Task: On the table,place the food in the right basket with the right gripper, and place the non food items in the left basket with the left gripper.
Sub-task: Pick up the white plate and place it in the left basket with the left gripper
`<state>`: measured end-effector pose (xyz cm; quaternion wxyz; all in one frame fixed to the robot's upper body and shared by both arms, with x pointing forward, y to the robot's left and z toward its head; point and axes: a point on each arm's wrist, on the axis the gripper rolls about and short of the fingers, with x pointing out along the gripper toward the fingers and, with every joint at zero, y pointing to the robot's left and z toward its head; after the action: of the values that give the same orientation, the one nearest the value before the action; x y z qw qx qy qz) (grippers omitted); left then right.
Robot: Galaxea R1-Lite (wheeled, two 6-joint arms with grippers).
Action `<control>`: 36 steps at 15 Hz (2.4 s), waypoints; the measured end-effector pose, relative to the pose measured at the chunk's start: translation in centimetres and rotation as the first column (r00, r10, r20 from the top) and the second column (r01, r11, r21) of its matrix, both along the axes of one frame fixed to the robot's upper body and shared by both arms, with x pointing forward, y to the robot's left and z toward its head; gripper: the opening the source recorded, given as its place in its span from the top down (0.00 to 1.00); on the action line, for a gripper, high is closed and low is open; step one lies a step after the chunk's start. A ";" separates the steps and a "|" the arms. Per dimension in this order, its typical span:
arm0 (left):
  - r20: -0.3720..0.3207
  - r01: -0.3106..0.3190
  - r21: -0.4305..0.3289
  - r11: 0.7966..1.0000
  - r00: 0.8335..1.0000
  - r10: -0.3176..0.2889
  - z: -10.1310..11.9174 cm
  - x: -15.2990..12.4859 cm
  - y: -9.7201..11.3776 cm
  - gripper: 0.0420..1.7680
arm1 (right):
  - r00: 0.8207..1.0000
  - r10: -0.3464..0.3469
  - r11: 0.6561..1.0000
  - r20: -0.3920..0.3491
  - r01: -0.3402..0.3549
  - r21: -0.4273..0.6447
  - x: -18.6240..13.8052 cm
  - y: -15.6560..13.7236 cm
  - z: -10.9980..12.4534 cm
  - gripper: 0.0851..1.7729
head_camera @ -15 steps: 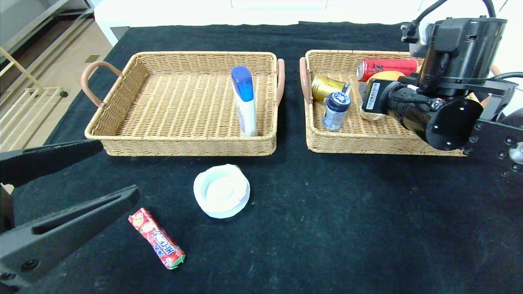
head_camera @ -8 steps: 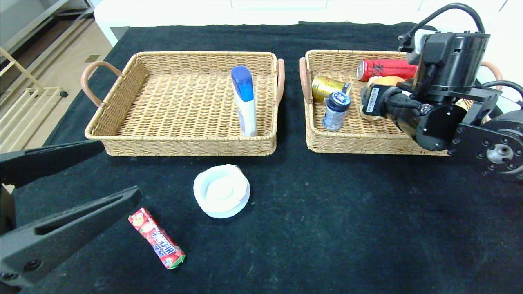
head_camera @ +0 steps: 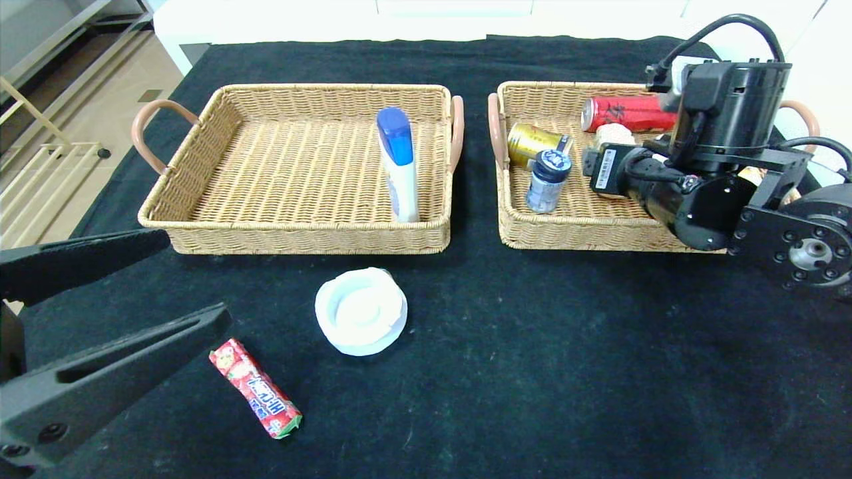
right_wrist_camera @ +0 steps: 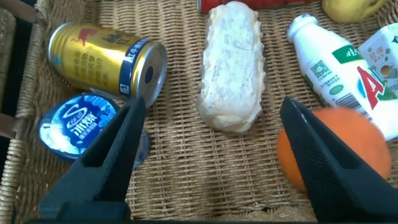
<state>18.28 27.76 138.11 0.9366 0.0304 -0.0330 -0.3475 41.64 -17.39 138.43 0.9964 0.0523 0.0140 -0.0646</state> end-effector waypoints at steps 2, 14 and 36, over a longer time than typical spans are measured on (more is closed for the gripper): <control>0.000 0.000 0.000 1.000 1.000 0.000 0.0 0.0 0.0 0.03 | 1.000 0.012 1.000 0.005 -0.012 0.003 -0.5 0.3 0.2 0.10; -0.014 -0.003 0.011 1.000 1.000 0.004 -0.3 0.3 -0.2 0.03 | 0.824 0.562 0.815 -0.079 -0.567 -0.118 -11.8 2.9 -1.5 0.05; -0.113 -0.047 0.095 0.994 0.992 0.057 -2.0 1.4 -1.8 0.03 | 0.531 0.844 0.497 -0.076 -0.828 -0.260 -16.9 -4.1 -9.1 0.04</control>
<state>19.65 25.99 136.14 0.9433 0.0544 0.0381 -0.3252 24.76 -21.44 129.30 0.9002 -0.0922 -0.0018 0.4257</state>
